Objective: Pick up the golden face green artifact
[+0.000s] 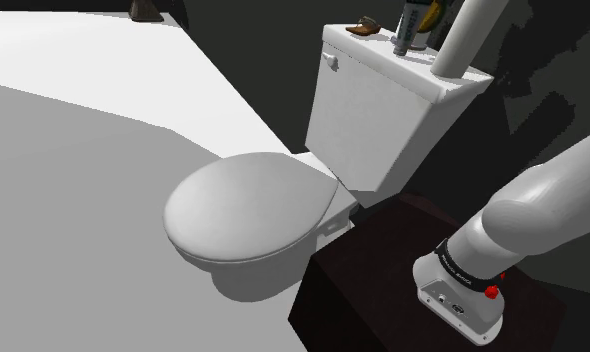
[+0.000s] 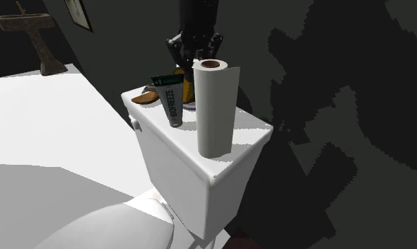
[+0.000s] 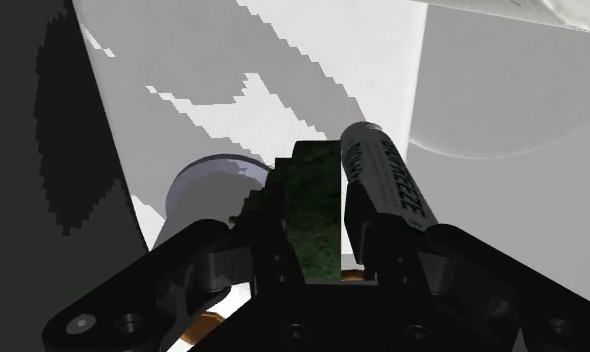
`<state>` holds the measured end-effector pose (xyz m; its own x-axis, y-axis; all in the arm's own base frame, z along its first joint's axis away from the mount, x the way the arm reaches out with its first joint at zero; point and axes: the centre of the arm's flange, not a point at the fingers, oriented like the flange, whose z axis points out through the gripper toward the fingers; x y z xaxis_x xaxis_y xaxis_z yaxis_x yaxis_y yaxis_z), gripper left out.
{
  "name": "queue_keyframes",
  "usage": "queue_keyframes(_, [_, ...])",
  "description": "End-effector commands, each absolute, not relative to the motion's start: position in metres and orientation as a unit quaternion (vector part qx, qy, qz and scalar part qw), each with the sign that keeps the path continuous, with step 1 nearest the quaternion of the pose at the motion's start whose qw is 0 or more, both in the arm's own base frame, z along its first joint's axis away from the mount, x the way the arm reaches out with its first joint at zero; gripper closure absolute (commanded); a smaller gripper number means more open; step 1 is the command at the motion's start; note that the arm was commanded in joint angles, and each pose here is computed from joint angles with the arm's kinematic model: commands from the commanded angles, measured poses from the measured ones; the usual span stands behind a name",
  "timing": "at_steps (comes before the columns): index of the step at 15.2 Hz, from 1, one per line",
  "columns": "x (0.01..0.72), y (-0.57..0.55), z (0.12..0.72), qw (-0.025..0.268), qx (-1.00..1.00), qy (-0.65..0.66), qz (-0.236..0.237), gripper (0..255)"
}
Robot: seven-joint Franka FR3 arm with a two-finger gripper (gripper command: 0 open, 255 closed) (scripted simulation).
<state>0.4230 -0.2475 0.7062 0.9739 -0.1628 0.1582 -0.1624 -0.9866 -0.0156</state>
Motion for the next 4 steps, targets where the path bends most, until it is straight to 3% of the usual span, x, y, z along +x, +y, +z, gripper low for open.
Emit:
queue_keyframes(1, [0.4231,-0.247,0.7175,0.001,-0.993,0.082,-0.08,255])
queue_keyframes(4, [0.423,-0.247,0.7236,0.001,-0.993,0.082,-0.08,255])
